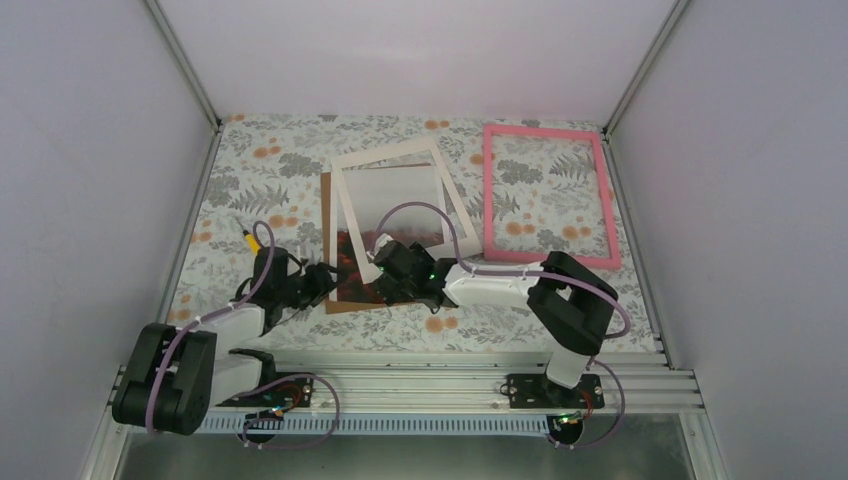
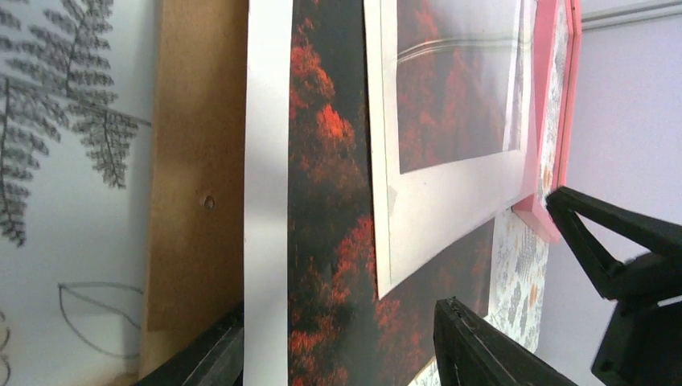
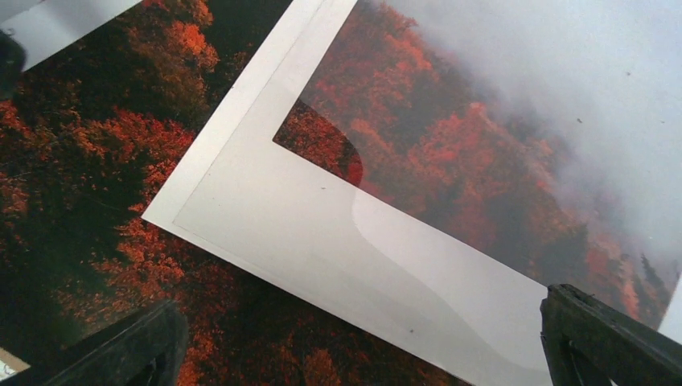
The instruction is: Take the photo out of the frame
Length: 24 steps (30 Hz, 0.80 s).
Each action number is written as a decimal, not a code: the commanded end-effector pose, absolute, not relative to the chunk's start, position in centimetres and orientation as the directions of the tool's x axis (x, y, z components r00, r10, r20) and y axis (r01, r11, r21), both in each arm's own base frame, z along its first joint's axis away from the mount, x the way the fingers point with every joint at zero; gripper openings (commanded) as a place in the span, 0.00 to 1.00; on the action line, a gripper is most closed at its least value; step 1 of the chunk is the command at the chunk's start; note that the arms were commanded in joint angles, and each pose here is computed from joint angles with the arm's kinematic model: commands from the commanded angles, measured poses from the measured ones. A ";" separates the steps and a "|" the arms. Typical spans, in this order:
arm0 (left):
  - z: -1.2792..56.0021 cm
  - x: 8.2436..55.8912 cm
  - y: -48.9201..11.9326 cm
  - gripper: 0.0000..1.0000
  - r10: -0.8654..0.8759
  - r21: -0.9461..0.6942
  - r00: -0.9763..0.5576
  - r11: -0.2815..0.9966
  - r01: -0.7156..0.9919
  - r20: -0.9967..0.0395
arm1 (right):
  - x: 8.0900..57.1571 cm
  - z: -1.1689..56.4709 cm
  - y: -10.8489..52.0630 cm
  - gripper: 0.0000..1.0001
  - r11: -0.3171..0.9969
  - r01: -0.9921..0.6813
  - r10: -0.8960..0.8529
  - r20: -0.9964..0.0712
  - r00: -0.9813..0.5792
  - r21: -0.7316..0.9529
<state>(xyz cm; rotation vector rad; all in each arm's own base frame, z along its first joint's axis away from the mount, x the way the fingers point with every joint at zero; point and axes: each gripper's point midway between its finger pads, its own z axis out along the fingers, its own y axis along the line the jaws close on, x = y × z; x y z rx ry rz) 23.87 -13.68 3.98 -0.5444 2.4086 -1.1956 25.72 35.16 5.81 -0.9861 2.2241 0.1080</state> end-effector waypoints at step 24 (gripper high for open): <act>4.4 35.6 -12.1 0.29 -0.499 -0.747 -0.788 0.661 -0.076 -0.361 | 26.2 7.9 30.4 1.00 0.791 -0.580 -0.531 -0.687 -0.496 -0.194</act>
